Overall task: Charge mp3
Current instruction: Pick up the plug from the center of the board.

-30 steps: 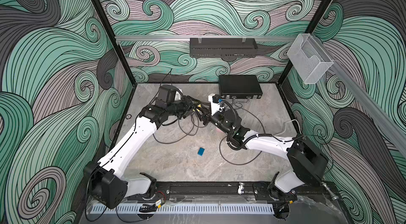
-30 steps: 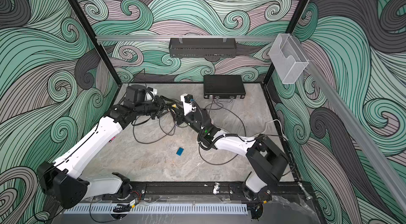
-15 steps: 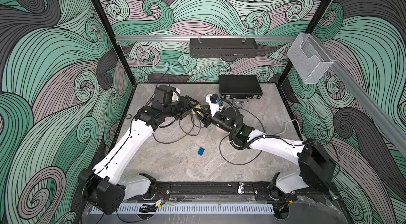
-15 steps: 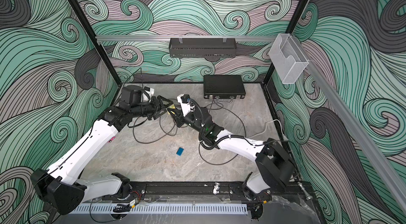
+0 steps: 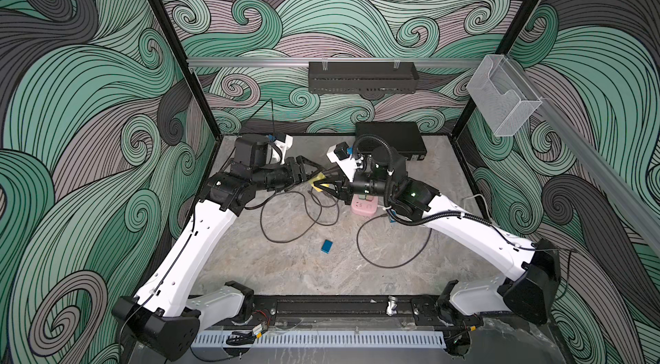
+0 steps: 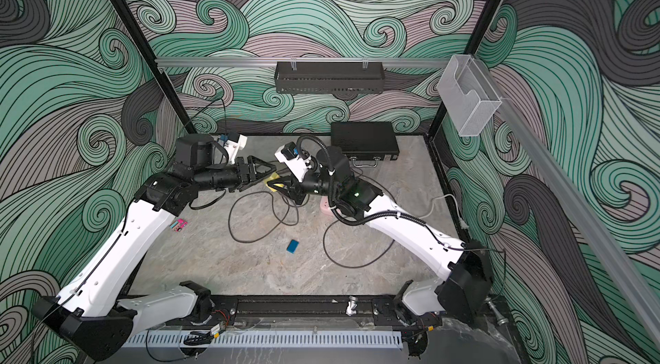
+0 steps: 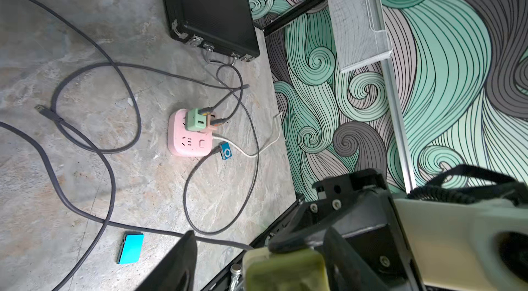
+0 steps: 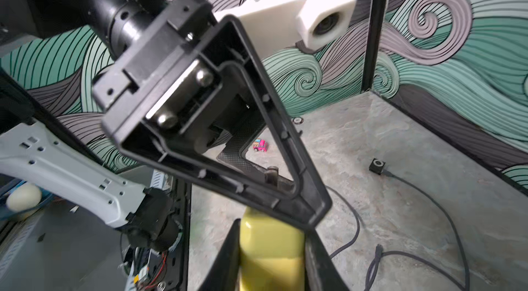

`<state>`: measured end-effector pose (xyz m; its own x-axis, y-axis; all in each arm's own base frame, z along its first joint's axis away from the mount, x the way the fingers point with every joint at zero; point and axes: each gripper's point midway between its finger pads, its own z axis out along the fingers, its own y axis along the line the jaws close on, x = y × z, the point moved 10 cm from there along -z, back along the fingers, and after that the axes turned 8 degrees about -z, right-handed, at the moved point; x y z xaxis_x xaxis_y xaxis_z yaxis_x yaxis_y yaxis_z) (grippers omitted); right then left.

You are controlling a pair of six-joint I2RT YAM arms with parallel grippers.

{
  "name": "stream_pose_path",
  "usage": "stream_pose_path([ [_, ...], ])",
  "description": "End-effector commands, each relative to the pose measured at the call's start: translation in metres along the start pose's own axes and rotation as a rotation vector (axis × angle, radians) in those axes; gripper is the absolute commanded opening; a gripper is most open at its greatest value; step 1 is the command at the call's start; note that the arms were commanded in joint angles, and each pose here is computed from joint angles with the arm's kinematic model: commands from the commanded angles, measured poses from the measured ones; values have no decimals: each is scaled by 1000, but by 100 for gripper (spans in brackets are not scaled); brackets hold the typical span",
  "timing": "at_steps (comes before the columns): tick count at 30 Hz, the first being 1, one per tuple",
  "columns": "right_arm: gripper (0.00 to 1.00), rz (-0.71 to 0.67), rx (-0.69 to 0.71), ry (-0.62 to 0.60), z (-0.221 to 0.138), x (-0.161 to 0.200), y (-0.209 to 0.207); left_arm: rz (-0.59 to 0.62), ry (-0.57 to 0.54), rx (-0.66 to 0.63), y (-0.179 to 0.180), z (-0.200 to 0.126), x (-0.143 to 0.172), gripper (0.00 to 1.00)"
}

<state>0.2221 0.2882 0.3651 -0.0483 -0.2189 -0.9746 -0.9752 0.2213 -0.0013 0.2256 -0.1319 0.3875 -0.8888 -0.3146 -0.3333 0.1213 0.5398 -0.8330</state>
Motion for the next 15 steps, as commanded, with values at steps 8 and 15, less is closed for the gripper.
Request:
stream_pose_path([
  [8,0,-66,-48,122,2,5,1,49,150,53,-3,-7,16,65],
  [15,0,-88,-19,111,1,2,1,6,185,28,7,-1,21,64],
])
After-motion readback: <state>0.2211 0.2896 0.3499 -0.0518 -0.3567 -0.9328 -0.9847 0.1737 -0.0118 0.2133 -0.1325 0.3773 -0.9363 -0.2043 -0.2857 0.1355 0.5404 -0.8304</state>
